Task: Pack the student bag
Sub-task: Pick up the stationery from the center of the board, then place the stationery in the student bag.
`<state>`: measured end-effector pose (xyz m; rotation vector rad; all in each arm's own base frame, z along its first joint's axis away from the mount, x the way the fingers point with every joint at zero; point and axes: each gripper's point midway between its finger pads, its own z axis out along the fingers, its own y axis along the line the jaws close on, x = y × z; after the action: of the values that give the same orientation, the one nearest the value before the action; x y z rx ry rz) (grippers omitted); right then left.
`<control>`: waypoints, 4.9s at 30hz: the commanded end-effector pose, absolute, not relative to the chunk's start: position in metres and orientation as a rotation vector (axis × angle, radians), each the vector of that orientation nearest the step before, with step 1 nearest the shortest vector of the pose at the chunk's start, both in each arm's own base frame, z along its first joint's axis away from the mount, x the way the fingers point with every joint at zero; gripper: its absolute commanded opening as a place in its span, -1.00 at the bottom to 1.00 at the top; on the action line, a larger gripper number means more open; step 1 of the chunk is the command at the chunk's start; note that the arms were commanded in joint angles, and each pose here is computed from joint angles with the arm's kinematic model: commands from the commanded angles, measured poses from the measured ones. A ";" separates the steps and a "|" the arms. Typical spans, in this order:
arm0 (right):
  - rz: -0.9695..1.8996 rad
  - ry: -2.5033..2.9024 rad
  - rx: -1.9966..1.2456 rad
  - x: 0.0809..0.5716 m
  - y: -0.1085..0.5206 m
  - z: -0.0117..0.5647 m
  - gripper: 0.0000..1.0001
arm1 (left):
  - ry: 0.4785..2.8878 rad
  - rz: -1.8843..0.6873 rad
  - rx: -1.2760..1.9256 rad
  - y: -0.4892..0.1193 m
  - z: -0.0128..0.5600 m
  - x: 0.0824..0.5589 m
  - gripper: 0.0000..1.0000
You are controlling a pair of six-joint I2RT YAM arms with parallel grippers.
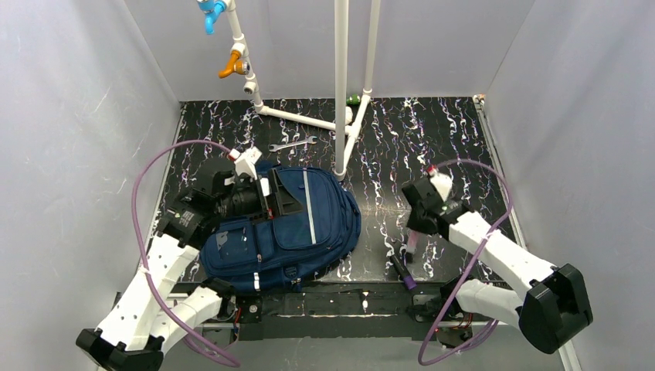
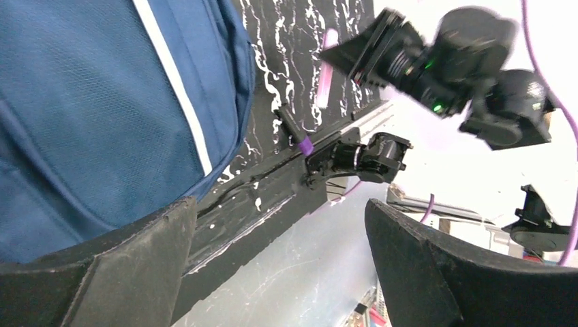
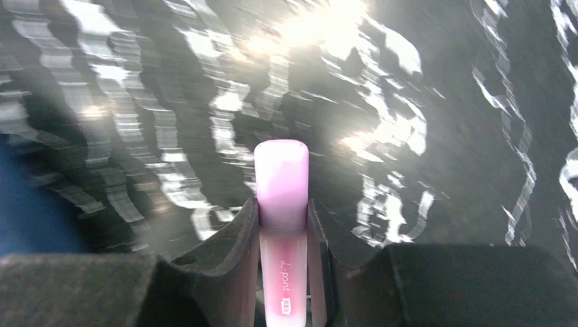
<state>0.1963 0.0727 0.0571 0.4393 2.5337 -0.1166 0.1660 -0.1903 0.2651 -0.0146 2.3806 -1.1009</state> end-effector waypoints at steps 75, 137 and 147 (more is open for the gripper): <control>2.256 1.642 0.031 0.150 0.298 0.353 0.38 | 1.886 -1.469 -0.258 -0.233 0.342 0.199 -1.00; 1.840 2.061 -0.293 0.134 0.376 0.256 -0.97 | 2.741 0.178 -0.351 -0.066 0.115 0.155 -0.46; 1.703 2.271 -0.391 0.135 0.419 0.207 -0.97 | 2.617 0.079 -0.289 -0.061 0.137 0.159 -1.00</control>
<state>0.1245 0.3929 0.1884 -0.2950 2.3149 1.7143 0.1552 -0.0693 0.1227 -0.3110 2.6992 0.0910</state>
